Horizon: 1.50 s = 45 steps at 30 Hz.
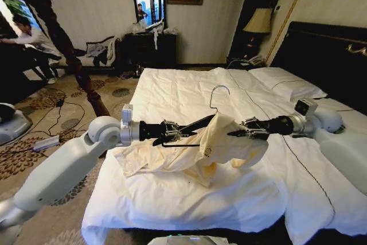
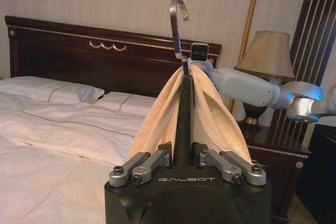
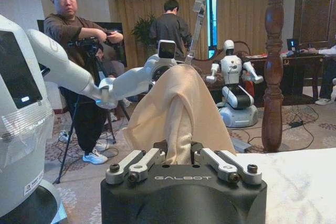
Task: Pick up the clothes from the bed and hang them on the clothes hanger.
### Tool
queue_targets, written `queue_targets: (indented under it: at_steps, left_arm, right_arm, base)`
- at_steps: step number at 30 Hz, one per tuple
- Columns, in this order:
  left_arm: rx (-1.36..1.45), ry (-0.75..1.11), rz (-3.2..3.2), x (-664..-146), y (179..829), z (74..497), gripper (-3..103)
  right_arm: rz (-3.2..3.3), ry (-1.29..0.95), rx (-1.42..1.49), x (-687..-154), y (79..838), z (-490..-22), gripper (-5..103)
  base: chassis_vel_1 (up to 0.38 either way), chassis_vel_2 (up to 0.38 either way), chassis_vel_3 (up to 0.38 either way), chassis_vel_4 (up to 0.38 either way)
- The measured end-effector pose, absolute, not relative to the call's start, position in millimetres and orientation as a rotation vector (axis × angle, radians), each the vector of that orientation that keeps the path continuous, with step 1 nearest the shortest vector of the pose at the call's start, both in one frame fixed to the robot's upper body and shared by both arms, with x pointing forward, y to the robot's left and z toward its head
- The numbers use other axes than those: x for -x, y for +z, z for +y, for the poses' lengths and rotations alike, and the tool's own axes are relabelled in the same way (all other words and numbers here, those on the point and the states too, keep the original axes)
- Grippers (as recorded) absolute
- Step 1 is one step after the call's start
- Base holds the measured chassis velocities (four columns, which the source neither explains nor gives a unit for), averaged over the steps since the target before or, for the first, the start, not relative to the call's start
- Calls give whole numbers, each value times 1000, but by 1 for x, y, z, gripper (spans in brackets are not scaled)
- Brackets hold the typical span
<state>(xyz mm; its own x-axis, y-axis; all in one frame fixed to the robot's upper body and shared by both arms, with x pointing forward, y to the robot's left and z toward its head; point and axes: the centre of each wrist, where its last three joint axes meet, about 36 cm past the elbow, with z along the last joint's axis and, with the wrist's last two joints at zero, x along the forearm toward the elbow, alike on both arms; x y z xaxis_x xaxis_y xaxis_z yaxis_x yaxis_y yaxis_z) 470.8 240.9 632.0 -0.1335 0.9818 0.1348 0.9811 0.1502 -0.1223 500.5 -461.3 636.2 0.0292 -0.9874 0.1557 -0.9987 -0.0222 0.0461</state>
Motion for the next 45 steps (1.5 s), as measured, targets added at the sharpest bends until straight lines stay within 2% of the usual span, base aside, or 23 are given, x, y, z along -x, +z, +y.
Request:
queue_targets:
  at_steps: [41,43,45]
  left_arm:
    - [1939,5,-2347,-472,631,248,16]
    - [1940,5,-2350,-472,631,248,14]
    - [1905,2,-2390,-474,632,249,23]
  right_arm:
    - [-2115,62,-2092,-504,630,-468,16]
    - [-2115,61,-2092,-504,630,-468,16]
    - [-2117,60,-2093,-504,630,-468,16]
  base:
    - [0,0,0,0]
    - [0,0,0,0]
    - [0,0,0,0]
